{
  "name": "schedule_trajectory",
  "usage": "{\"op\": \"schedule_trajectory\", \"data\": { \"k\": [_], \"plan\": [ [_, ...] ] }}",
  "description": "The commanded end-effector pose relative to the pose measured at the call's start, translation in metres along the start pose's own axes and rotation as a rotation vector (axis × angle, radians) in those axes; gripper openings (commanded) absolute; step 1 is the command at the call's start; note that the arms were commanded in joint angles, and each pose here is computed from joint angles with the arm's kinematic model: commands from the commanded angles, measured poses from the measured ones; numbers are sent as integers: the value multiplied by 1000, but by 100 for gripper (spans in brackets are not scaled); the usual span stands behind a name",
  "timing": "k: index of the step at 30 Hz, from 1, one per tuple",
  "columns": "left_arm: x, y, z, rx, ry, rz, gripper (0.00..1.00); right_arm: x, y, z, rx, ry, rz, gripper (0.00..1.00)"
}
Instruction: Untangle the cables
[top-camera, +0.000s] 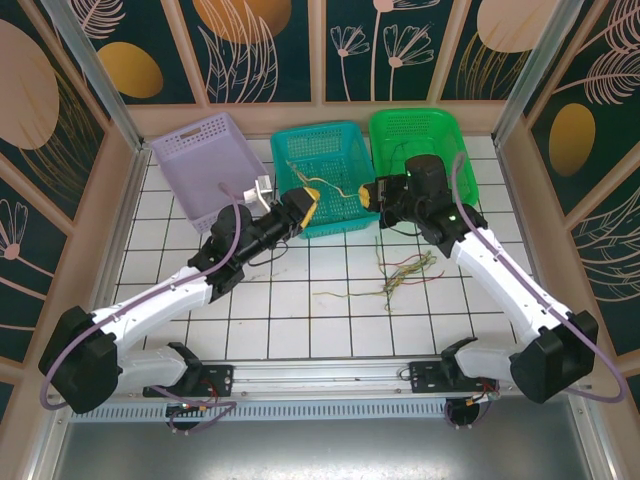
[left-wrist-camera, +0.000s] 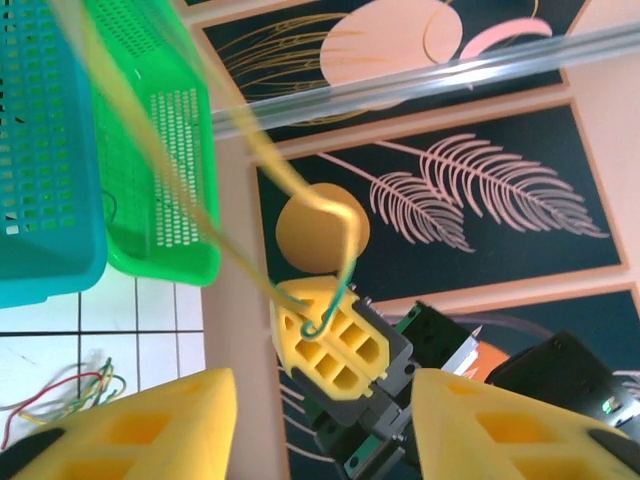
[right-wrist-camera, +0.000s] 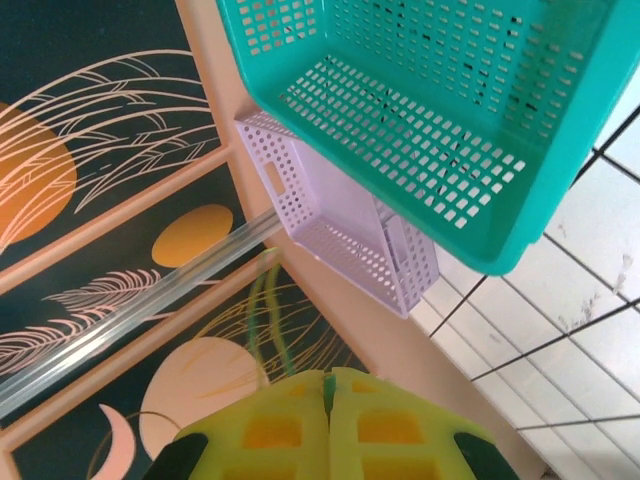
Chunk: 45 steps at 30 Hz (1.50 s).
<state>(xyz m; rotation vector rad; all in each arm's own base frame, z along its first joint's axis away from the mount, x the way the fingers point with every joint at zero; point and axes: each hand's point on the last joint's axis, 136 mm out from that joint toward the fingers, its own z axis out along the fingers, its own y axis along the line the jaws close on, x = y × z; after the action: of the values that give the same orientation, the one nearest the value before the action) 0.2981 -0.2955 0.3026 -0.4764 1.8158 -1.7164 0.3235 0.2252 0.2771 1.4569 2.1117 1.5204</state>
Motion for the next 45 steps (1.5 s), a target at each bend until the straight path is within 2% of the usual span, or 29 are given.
{"op": "schedule_trajectory", "data": {
  "k": [1,11,16,24,37,40,45],
  "plan": [
    [-4,-10,0,62,-34,-26,46,12,7,-7,-39,70,107,0],
    [-16,-11,3,85,-94,-39,48,22,4,-11,-33,109,173,0],
    [-18,-10,5,97,-99,-49,45,28,3,-12,-34,128,183,0],
    [-21,-23,7,146,-108,-55,46,36,-2,-12,-31,143,192,0],
    [-28,-21,6,137,-134,-58,41,52,-13,-13,-16,169,195,0],
    [-30,-18,4,126,-141,-55,33,53,-15,-15,-17,170,202,0],
    [-33,-6,3,45,-149,-21,0,51,-14,-21,-39,155,201,0]
  ]
}}
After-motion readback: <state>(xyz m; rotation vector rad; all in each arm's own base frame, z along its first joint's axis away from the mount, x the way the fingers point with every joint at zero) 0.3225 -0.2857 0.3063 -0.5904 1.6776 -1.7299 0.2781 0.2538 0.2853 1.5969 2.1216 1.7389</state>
